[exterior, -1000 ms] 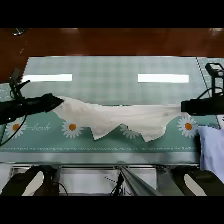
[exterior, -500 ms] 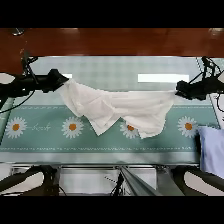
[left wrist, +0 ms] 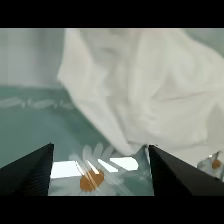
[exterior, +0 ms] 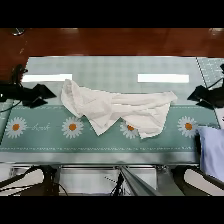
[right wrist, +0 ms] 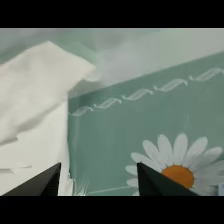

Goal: Fold the shirts.

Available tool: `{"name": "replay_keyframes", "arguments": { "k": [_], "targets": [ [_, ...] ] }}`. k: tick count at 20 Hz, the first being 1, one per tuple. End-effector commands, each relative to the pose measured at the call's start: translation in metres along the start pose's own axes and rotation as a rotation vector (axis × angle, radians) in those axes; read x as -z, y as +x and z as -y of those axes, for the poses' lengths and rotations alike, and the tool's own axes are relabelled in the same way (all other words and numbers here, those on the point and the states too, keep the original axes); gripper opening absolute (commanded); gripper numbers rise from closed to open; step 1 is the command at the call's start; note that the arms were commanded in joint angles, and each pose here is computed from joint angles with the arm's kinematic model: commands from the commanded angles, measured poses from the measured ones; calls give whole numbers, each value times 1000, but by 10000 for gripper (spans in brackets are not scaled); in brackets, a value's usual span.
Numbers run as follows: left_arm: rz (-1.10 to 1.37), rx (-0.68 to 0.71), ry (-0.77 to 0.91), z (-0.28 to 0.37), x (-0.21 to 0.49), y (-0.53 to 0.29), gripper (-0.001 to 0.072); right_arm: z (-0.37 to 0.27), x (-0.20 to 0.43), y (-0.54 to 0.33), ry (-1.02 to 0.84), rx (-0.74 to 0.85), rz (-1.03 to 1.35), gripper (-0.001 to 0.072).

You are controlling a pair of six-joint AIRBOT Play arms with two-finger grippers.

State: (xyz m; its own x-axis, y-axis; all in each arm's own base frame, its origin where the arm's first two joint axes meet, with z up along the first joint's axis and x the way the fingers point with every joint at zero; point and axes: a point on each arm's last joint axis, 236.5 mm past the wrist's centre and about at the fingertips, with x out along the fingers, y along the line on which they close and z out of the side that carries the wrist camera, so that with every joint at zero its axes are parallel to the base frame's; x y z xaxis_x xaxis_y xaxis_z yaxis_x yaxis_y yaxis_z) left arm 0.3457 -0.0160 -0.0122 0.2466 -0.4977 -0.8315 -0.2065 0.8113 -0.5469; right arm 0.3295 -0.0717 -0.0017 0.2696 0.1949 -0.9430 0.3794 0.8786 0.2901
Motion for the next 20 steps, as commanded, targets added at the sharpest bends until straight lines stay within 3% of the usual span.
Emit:
{"name": "replay_keyframes", "arguments": {
  "k": [1,3,5,10,20],
  "targets": [
    [-90,132,-114,-6,53,15,700,26,44,20,102,-19,-35,567],
    [-82,329,-150,29,69,36,700,9,70,40,116,-115,-49,567],
    [-46,441,-188,55,72,50,700,-14,84,49,135,-229,-48,567],
    [-30,346,-181,77,76,98,700,-27,93,52,142,-294,-68,567],
    [-144,379,-136,129,86,146,695,-27,94,52,131,-292,-70,567]
  ]
}}
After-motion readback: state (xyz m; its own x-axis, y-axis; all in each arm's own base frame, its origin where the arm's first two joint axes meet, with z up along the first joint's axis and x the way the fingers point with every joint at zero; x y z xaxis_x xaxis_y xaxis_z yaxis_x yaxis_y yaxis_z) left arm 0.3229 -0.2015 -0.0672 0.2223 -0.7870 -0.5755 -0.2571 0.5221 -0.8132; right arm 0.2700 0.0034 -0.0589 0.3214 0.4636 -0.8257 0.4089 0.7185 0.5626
